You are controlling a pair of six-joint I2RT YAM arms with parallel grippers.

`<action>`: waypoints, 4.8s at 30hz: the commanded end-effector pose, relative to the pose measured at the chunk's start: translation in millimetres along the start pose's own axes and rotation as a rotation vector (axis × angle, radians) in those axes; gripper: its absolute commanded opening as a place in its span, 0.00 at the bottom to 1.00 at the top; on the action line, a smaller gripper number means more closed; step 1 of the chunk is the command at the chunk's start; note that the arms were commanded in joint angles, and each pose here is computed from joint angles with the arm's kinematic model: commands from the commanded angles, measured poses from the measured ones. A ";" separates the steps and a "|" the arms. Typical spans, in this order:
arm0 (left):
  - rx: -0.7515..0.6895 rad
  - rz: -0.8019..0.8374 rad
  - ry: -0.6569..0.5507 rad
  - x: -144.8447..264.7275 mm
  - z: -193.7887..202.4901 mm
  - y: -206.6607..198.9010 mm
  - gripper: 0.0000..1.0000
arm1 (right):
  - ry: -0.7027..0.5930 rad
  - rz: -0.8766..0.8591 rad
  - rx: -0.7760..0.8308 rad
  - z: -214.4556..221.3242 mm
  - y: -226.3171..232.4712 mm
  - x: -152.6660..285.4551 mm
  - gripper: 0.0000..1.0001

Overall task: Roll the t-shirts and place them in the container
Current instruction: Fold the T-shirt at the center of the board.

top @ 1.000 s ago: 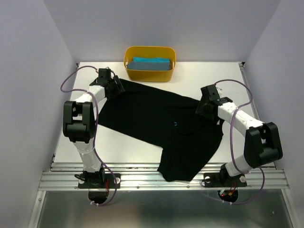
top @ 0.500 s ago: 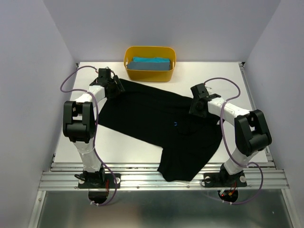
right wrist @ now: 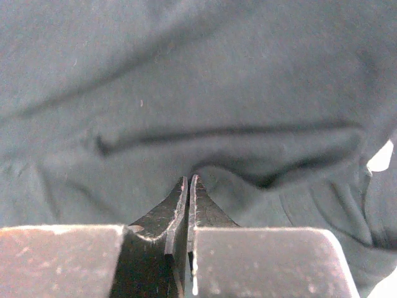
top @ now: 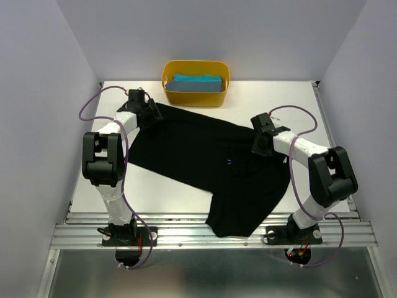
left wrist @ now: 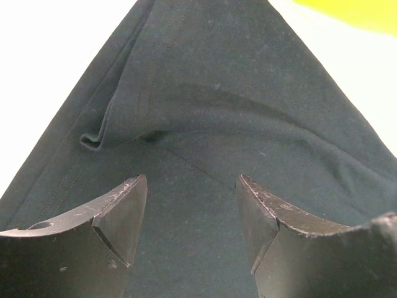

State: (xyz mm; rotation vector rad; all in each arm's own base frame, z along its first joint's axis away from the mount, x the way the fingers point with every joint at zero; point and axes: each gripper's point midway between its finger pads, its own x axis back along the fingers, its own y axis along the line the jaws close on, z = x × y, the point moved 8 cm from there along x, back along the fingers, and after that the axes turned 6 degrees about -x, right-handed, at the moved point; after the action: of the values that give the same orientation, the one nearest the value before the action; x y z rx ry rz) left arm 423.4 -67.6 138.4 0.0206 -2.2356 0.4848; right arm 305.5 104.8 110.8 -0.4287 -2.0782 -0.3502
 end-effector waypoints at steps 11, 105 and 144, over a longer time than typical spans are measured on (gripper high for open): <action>-0.017 0.019 -0.032 11.9 -11.9 -6.0 0.69 | 0.088 -0.172 -0.107 62.2 -31.8 82.9 0.01; -0.024 0.001 -0.012 16.3 -9.7 -5.0 0.73 | 0.051 -0.037 0.288 112.0 47.3 39.6 0.14; -0.035 -0.005 0.010 9.4 -2.1 -1.9 0.72 | 0.008 -0.109 0.291 96.2 63.2 60.2 0.32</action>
State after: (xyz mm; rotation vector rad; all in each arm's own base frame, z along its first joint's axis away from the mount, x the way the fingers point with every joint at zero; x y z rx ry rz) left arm 417.6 -66.4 137.8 0.0262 -2.1962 0.4576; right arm 223.2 203.7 100.6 -0.1482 -2.0459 -0.0902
